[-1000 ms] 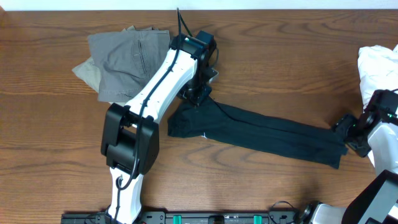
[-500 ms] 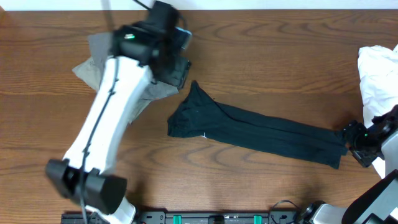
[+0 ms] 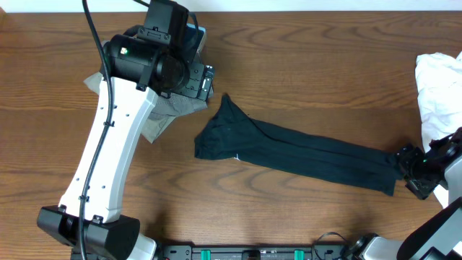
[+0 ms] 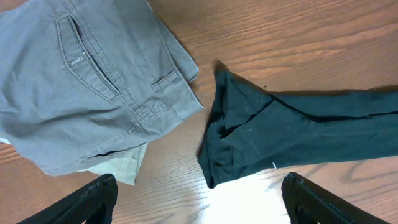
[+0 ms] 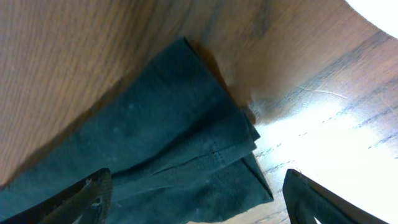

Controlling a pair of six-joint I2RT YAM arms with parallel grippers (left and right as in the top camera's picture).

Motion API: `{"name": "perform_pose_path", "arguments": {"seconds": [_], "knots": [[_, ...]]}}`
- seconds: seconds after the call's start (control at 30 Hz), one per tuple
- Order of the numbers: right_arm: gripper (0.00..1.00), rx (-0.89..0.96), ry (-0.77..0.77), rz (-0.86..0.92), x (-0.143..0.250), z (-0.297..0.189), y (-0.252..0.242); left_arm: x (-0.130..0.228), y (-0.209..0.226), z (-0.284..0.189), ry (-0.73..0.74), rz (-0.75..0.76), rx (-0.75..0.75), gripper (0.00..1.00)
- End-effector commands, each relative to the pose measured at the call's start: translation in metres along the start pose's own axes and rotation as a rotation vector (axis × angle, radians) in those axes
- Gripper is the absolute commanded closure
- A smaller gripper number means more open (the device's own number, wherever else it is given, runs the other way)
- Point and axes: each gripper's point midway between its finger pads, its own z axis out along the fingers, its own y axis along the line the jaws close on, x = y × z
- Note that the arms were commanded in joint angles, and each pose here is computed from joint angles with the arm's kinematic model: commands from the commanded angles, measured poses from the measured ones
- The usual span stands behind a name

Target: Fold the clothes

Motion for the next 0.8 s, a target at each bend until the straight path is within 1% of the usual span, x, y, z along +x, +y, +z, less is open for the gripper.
{"name": "perform_pose_path", "arguments": {"seconds": [0.0,0.77], "knots": [[0.14,-0.007,0.019,-0.008,0.0062,0.0043,-0.0018,-0.0027,-0.0001,-0.0039,-0.012,-0.007,-0.002,0.13],[0.12,-0.022,0.045,-0.029,0.0147,0.0083,-0.0009,0.0000,-0.0001,-0.0038,-0.001,-0.009,-0.002,0.13]]}}
